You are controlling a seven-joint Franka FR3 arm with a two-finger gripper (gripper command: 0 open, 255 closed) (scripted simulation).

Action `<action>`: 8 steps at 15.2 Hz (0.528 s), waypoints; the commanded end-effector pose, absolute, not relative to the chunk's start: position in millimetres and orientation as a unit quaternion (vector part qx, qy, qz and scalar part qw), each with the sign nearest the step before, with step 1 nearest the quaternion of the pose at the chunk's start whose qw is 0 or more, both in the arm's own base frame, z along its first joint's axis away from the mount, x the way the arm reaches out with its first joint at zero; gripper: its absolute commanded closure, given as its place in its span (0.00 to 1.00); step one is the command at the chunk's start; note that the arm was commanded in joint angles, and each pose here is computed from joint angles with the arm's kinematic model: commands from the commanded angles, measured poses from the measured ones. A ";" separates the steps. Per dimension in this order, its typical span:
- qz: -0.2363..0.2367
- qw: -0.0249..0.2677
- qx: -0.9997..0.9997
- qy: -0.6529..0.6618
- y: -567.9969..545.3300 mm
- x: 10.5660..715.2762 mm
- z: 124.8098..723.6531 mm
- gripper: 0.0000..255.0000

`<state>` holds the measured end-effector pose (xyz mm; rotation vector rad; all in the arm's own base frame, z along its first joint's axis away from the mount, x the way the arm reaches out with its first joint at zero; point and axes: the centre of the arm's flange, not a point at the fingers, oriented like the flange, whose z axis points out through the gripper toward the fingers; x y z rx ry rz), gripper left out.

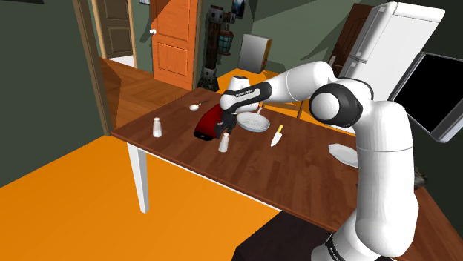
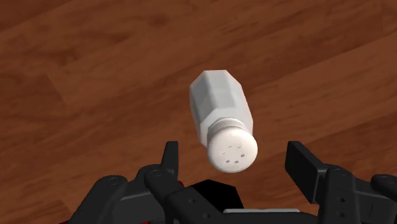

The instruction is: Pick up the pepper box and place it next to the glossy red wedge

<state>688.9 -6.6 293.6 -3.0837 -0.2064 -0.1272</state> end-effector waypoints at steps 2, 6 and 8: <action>-0.041 0.024 -0.997 -0.067 -6.6 688.9 293.7 0.00; -0.041 0.024 -0.997 -0.067 -8.1 686.9 319.9 0.00; -0.041 0.024 -0.997 -0.067 -9.3 685.0 343.4 0.00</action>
